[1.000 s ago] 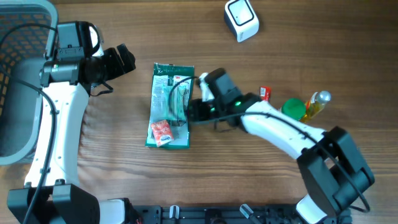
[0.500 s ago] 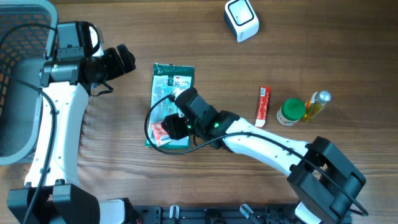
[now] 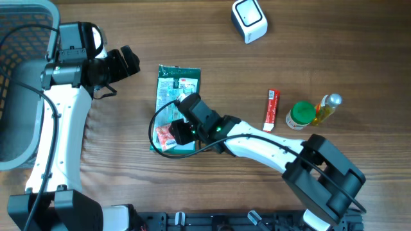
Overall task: Scan the item barcode
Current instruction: 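Reach the right gripper to the red-orange packet on the glove pack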
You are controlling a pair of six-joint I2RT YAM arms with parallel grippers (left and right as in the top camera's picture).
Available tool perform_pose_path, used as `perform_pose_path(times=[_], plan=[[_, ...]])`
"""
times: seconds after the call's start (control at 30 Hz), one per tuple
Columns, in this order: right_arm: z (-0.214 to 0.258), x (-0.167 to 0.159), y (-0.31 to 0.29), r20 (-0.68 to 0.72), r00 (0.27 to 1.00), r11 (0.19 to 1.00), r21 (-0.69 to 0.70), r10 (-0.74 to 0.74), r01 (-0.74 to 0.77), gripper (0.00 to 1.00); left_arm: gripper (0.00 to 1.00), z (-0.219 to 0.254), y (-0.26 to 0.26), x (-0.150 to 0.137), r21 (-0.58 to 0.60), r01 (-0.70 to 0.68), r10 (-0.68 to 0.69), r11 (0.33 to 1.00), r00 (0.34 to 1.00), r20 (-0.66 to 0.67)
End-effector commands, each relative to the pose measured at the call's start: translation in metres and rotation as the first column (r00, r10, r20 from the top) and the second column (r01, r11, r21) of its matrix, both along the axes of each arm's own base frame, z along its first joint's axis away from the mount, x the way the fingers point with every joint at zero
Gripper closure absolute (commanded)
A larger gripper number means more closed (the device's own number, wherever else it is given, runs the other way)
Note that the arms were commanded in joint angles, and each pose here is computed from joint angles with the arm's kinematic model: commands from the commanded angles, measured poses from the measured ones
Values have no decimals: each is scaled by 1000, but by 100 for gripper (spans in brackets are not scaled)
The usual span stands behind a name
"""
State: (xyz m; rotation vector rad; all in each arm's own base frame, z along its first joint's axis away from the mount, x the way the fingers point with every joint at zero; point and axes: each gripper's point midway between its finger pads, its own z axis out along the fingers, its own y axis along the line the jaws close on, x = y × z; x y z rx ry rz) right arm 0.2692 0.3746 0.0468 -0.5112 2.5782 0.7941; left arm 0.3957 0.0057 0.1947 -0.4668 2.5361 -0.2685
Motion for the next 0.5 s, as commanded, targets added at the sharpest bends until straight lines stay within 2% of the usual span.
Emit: perform_pose_path(times=[0.0,0.37,0.47], plan=[[-10,-8,5,-43,999,999,11,31,-31,55,0,6,0,2,3,19,-20,1000,1000,20],[-22,-10,3,-69,997,1000,-9,26,-27,56,0,6,0,2,3,19,-20,1000,1000,19],[-31,-15,7,-109,993,999,3,33,-33,60,0,6,0,2,3,19,-20,1000,1000,20]])
